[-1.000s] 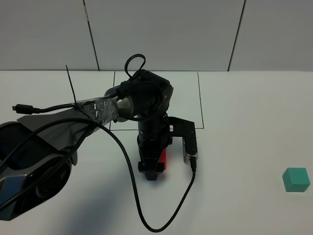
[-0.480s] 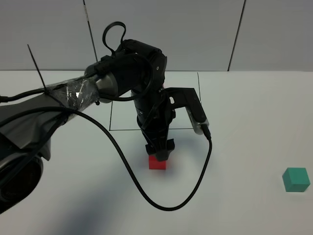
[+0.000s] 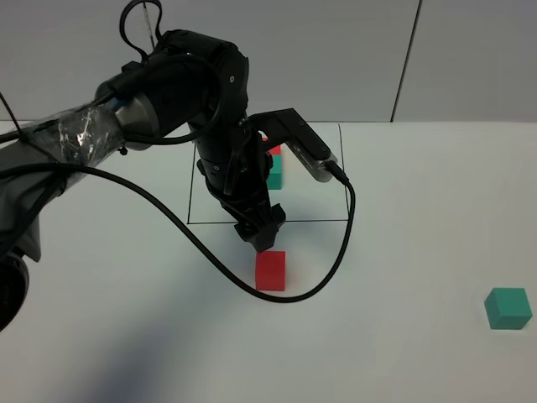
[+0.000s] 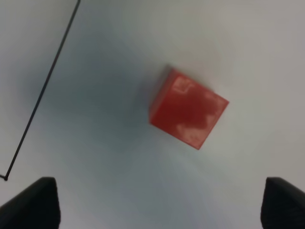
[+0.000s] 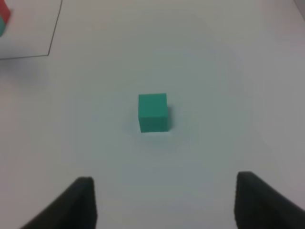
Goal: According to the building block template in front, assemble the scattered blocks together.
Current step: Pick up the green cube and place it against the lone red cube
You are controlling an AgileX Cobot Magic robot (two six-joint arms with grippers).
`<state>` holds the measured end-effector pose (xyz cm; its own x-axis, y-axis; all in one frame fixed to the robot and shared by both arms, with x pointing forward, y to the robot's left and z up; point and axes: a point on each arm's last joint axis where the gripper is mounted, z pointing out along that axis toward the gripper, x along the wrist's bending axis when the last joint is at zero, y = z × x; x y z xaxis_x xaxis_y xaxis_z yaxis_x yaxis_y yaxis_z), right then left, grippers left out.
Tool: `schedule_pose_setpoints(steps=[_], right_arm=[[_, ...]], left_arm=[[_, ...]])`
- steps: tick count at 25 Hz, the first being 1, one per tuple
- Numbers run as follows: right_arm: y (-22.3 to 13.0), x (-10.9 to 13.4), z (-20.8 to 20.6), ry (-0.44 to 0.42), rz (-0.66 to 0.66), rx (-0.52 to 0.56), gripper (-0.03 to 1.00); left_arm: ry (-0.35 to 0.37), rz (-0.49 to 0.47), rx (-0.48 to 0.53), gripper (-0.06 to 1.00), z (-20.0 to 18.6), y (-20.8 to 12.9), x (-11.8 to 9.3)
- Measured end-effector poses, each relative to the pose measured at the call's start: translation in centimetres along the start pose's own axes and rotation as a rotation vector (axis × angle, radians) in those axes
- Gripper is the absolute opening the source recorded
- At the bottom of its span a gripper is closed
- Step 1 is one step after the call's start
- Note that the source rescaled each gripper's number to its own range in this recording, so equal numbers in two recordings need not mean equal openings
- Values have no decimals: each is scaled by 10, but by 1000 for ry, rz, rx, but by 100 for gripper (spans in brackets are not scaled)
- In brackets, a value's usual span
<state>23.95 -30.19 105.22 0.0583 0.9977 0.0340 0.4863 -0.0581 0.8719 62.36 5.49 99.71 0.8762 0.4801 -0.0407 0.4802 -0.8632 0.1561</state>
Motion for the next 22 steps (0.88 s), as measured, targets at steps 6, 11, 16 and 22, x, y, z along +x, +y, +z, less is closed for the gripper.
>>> schedule_pose_setpoints(steps=[6, 11, 16, 22], right_arm=[[0, 0, 0, 0, 0, 0, 56], [0, 0, 0, 0, 0, 0, 56], [0, 0, 0, 0, 0, 0, 56], [0, 0, 0, 0, 0, 0, 56]], left_arm=[[20, -99, 12, 100, -2, -11, 18], [30, -211, 7, 99, -6, -29, 46], [-33, -336, -46, 98, -10, -47, 70], [-63, -363, -71, 96, -12, -52, 77]])
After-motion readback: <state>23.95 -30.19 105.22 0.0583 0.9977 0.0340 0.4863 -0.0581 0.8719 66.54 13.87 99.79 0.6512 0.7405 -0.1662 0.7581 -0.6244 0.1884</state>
